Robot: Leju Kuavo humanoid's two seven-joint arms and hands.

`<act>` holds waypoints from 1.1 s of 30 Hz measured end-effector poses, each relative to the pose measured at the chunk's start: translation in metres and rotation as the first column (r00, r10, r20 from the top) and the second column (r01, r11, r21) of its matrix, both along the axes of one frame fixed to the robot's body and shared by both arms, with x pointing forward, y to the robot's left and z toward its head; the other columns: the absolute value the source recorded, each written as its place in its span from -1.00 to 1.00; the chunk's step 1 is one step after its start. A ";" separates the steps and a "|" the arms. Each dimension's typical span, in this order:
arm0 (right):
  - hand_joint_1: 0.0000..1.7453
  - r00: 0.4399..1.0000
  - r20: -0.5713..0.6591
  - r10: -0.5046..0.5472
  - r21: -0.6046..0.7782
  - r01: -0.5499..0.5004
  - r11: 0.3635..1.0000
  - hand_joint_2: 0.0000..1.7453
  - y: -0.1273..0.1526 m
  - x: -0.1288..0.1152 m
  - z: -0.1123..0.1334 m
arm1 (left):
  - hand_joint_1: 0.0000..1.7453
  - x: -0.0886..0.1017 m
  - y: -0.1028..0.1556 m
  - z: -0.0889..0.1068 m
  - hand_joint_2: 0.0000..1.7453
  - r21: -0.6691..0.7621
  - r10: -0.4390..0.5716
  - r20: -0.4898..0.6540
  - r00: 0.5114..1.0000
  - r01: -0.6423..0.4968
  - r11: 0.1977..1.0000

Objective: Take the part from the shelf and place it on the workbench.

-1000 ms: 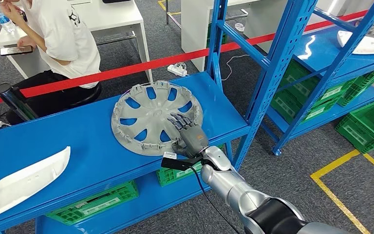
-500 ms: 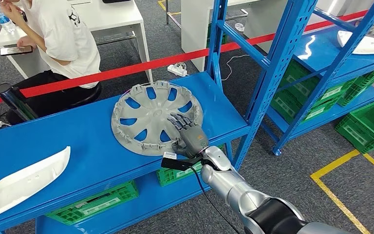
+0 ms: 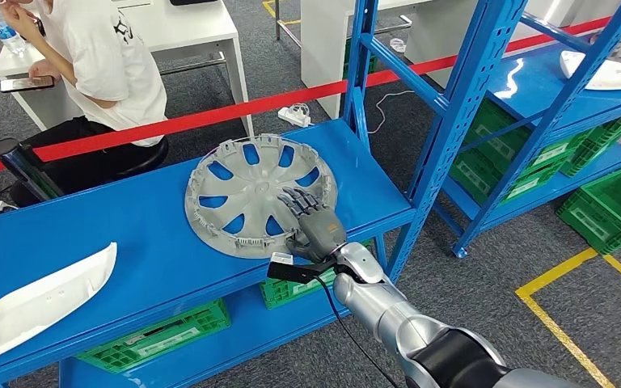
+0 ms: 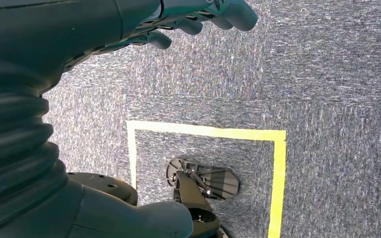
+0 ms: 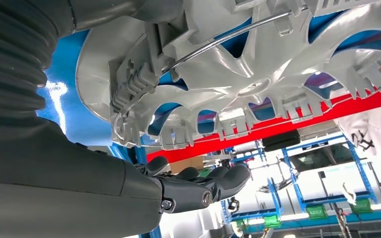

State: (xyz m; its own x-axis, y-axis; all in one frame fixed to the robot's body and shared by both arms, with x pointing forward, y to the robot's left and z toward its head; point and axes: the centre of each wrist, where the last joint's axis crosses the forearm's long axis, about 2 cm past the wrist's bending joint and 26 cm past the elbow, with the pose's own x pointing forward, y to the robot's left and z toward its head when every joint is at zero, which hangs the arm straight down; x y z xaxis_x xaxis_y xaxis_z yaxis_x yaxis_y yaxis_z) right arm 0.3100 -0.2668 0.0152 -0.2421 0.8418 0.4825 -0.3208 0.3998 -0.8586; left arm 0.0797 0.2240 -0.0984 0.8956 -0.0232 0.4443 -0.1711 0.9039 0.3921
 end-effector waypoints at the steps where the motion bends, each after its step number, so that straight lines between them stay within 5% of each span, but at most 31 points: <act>1: -0.72 1.000 0.003 -0.001 -0.002 0.001 1.000 1.00 0.000 0.000 0.000 | -1.00 0.000 0.000 0.000 1.00 0.000 0.000 0.000 1.000 0.000 1.000; 11: -0.72 0.992 0.120 0.039 0.133 -0.055 0.990 1.00 0.008 -0.004 0.005 | -1.00 -0.001 0.000 0.000 1.00 0.001 0.003 0.002 1.000 -0.003 1.000; 16: -0.72 0.968 0.249 0.043 0.261 -0.110 0.959 1.00 0.020 -0.006 0.022 | -1.00 -0.001 0.000 0.000 1.00 0.001 0.003 0.002 1.000 -0.003 1.000; 24: -0.72 0.918 0.397 0.016 0.273 -0.135 0.953 1.00 0.028 -0.006 0.053 | -1.00 -0.002 0.000 0.000 1.00 0.001 0.009 0.010 1.000 -0.009 1.000; 33: -0.72 0.913 0.406 0.030 0.310 -0.168 0.936 1.00 0.035 -0.006 0.062 | -1.00 -0.002 0.000 0.000 1.00 0.005 0.009 0.017 1.000 -0.009 1.000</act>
State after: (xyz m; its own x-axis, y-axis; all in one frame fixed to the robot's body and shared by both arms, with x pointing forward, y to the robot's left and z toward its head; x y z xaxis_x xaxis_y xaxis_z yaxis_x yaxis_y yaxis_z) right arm 0.3044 -0.2317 0.0774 -0.5416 0.6108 0.5776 -0.0422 0.6665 -0.7443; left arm 0.0773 0.2245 -0.0989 0.8880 -0.0175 0.4596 -0.1861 0.9001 0.3939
